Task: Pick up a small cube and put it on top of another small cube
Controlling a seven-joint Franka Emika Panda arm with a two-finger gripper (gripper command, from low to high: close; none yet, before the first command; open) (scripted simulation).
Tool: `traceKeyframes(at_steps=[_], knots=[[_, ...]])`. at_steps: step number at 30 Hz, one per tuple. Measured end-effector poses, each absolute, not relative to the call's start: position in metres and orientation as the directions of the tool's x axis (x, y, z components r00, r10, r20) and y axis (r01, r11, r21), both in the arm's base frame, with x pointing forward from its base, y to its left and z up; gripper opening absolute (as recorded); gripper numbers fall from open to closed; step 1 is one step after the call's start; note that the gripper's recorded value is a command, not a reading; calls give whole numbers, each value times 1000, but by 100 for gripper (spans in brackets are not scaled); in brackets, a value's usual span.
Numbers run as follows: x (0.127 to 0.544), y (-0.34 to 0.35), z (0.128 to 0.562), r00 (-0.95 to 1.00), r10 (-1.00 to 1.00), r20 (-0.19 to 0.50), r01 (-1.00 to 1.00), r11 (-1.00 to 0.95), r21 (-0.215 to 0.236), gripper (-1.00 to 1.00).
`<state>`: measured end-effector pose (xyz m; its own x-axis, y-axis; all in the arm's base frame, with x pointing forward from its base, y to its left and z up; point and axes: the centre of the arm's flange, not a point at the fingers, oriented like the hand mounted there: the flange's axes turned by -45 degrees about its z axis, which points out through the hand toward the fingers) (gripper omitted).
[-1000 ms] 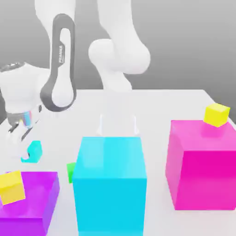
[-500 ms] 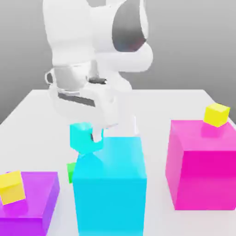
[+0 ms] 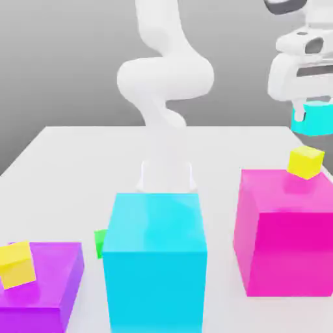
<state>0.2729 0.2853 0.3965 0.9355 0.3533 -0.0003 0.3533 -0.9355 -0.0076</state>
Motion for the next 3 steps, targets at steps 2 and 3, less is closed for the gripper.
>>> traceKeyframes(at_steps=[2,3], knots=[[273,285,396,936,353,0,353,-935,-8,100],[273,285,396,936,353,0,353,-935,-8,100]])
